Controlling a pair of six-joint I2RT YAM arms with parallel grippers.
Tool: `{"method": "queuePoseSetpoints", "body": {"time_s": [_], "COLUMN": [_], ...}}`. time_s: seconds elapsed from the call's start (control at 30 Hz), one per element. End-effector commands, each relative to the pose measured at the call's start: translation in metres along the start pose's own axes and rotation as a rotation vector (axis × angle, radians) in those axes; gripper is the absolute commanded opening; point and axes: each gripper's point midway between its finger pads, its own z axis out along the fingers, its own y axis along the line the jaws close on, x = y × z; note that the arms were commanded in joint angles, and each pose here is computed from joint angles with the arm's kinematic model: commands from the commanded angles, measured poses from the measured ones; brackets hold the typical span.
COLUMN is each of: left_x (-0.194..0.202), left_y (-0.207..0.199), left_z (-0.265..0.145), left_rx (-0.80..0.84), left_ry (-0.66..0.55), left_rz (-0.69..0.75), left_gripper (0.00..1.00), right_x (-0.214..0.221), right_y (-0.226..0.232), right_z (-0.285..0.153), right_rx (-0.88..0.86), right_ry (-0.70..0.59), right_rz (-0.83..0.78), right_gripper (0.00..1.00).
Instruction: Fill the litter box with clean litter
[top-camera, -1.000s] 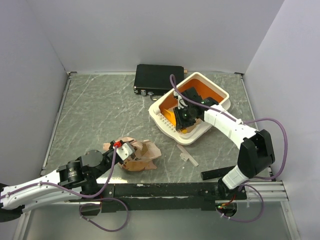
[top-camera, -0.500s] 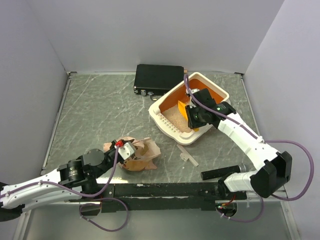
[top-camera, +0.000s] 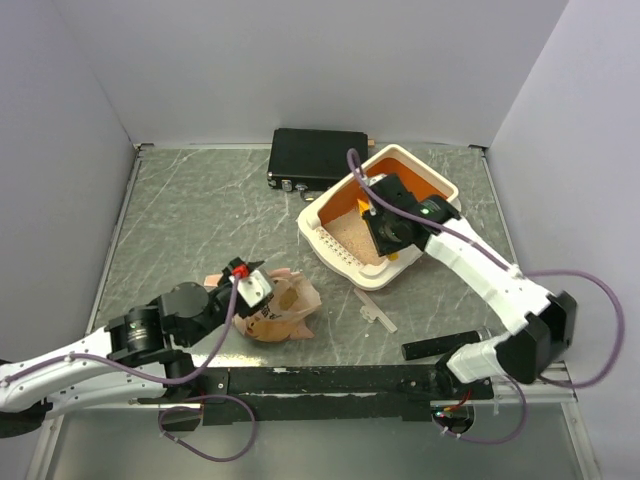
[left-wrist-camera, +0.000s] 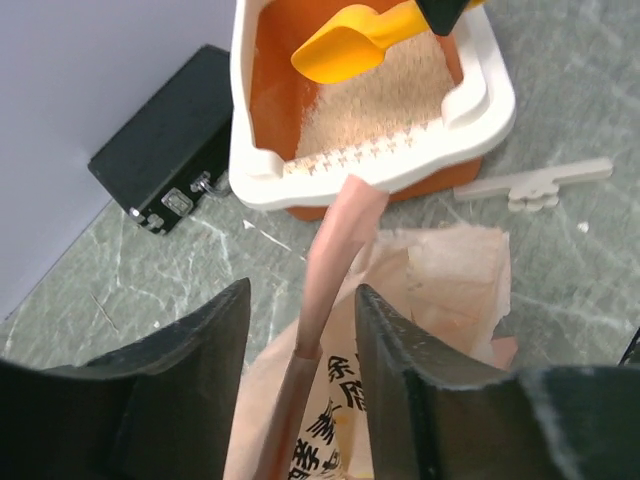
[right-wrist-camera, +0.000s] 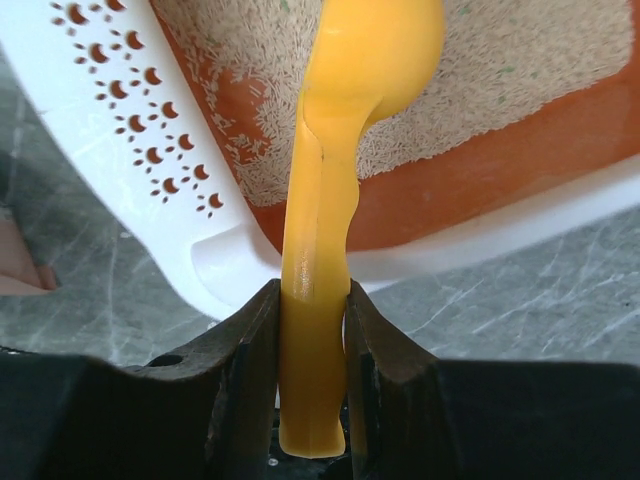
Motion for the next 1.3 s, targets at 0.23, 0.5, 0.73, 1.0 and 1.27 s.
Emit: {"method": "queuePoseSetpoints", "body": {"time_s": [0.23,0.5,0.73,1.0,1.27], "left_x": [-0.12,-0.16,-0.16,-0.172,-0.182], "left_y": [0.022,-0.003,-0.034,-0.038,-0.035], "left_z": [-0.046,-0.059,-0.057,-0.075,-0.092], "left_rx": [0.114,0.309,0.461,0.521,0.548], "left_ry": [-0.221,-0.284,-0.258,-0.328,-0.401], "left_rz": [-0.166,-0.279,-0.276,-0.341,-0.385], "left_gripper": [0.62,0.62,0.62,0.64,0.64], "right_x": [0.0,0.047,0.063,0.079,0.081], "right_y": [0.027,0.083,0.1,0.098,0.105], "right_z": [-0.147,-0.239,-0.284,-0.298,-0.295], "right_rx": [-0.336,-0.835,-1.033,-1.068,-1.071], "right_ry": [-0.327,-0.403,-0.448,-0.446,-0.437], "right_rz": [-0.005,-0.234,-0.357,-0.441,-0.489], "right_gripper": [0.0,0.0,0.0,0.0,0.0]}}
